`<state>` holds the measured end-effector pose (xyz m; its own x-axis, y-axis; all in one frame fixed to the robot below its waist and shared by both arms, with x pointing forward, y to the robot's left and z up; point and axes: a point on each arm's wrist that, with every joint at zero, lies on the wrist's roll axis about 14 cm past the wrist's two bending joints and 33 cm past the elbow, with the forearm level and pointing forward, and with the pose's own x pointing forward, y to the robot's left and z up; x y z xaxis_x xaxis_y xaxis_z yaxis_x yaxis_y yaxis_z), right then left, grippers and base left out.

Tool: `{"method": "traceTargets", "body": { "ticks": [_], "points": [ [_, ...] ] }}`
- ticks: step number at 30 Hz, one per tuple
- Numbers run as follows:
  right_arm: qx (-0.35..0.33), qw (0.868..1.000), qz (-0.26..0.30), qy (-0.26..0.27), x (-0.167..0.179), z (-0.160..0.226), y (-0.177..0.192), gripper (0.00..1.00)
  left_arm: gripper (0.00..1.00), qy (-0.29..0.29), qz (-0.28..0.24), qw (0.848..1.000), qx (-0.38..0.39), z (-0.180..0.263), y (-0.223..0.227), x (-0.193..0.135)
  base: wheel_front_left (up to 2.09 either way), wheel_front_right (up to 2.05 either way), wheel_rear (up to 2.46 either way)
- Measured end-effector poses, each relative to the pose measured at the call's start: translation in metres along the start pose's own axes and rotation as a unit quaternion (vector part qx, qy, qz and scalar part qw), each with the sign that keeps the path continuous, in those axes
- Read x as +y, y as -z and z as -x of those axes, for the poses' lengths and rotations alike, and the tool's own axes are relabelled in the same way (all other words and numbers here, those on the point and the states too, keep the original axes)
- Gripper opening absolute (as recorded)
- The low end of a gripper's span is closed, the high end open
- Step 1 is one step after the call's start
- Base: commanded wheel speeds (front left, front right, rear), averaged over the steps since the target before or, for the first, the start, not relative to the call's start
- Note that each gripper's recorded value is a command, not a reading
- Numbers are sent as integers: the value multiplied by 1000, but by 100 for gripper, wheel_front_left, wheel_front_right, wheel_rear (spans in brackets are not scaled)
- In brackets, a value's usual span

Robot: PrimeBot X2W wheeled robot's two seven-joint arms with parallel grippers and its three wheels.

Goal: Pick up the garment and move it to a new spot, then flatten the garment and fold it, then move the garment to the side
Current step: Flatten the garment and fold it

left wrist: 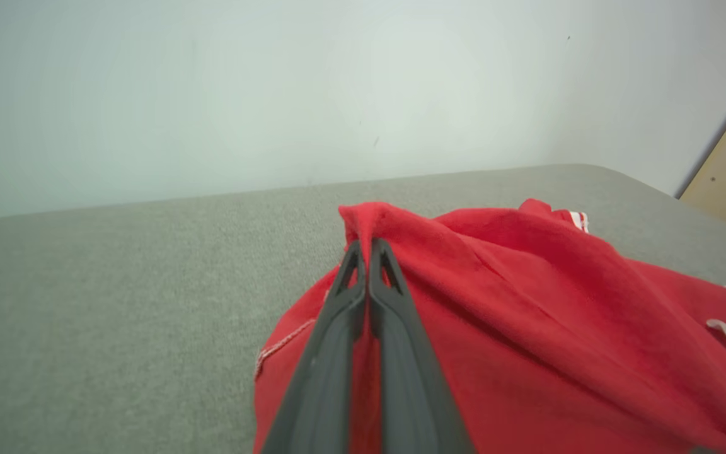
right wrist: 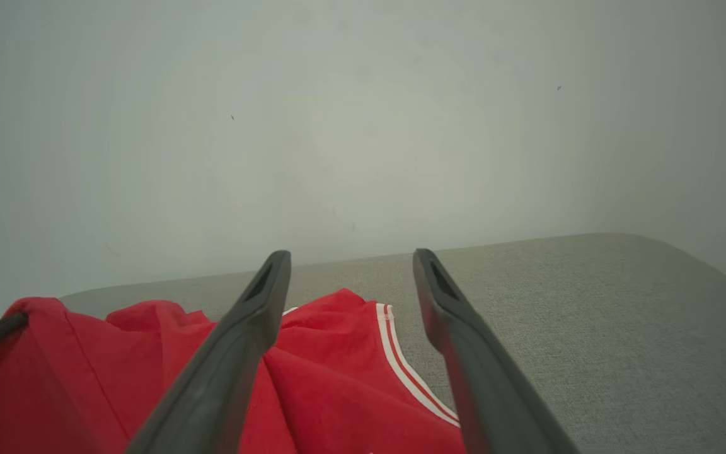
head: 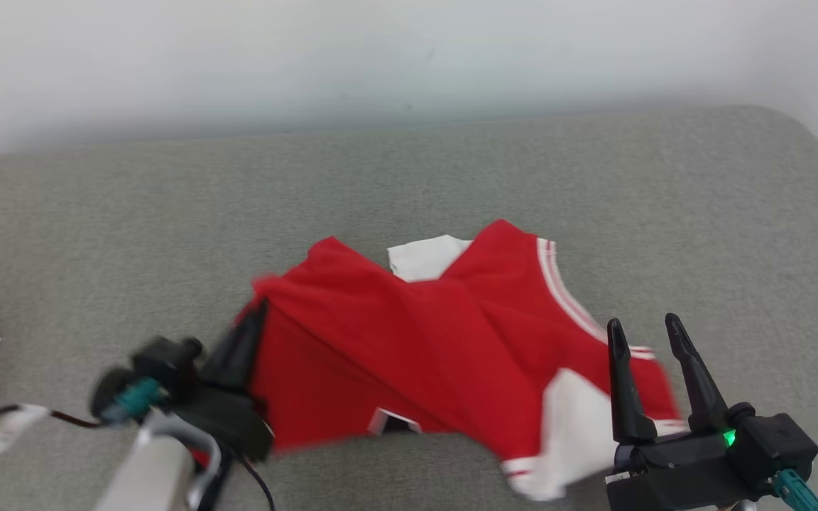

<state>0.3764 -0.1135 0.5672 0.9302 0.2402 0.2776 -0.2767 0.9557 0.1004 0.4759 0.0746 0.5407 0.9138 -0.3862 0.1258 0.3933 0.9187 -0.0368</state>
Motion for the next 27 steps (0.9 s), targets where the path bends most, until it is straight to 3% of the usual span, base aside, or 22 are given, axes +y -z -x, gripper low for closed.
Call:
{"method": "traceTargets", "body": {
  "ticks": [3,12,18,27],
  "points": [
    [-1,1000,-8,-13,9,-4,1,100,0,-26,-54,995,-76,0,-62,35,0,0,0],
    [-6,999,-18,-30,20,-8,-1,100,0,-43,-111,980,-157,17,-131,56,0,0,0],
    [1,999,-25,-36,24,-8,4,100,0,-65,-96,987,-116,49,-97,59,0,0,0],
    [25,998,-28,-56,36,-15,22,100,0,-120,-24,991,-58,100,-40,57,0,0,0]
  ]
}}
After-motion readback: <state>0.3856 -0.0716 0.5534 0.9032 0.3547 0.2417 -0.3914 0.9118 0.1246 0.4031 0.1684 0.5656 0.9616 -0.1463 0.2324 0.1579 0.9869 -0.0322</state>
